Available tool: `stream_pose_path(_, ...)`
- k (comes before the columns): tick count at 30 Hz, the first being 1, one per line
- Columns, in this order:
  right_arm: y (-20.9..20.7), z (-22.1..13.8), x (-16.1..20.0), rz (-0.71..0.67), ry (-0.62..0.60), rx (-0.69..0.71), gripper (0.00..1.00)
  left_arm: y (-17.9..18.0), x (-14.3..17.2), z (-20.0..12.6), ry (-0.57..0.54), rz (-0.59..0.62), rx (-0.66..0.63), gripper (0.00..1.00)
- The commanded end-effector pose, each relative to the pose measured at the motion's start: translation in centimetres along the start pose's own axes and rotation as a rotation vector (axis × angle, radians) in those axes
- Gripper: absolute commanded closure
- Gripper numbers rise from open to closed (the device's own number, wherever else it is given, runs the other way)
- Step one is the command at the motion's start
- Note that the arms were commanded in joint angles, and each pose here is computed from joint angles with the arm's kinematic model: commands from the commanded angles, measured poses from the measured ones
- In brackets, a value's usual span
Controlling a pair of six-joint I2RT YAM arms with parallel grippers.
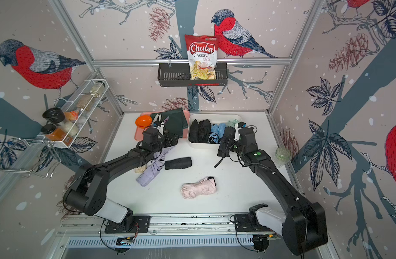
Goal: Put the umbrella into the storage box
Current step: Pick up the umbrella from the center of the board, then place the umbrella in the storage box.
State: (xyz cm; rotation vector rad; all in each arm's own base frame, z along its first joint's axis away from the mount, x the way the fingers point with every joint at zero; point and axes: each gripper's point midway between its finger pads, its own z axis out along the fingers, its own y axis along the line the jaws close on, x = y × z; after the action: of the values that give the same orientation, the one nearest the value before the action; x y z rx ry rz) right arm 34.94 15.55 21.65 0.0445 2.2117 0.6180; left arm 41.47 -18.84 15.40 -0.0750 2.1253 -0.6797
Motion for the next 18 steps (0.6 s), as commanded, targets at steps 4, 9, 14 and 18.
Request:
stream_pose_path(4, 3.6, 3.3, -3.2, -0.074, -0.007, -0.055, 0.88, -0.7, -2.1, 0.2, -0.057, -0.017, 0.031, 0.02)
stream_pose_path(9, 6.3, 7.0, -5.4, -0.104, -0.018, -0.163, 0.88, -0.9, -2.5, 0.5, -0.059, -0.02, 0.037, 0.02)
stream_pose_path(14, 8.6, 11.0, -6.6, -0.121, -0.018, -0.278, 0.89, -0.8, -2.5, 0.9, -0.054, -0.026, 0.037, 0.02)
stream_pose_path(18, 9.1, 14.1, -7.0, -0.115, -0.006, -0.307, 0.89, -0.7, -2.3, 1.2, -0.046, -0.032, 0.038, 0.02)
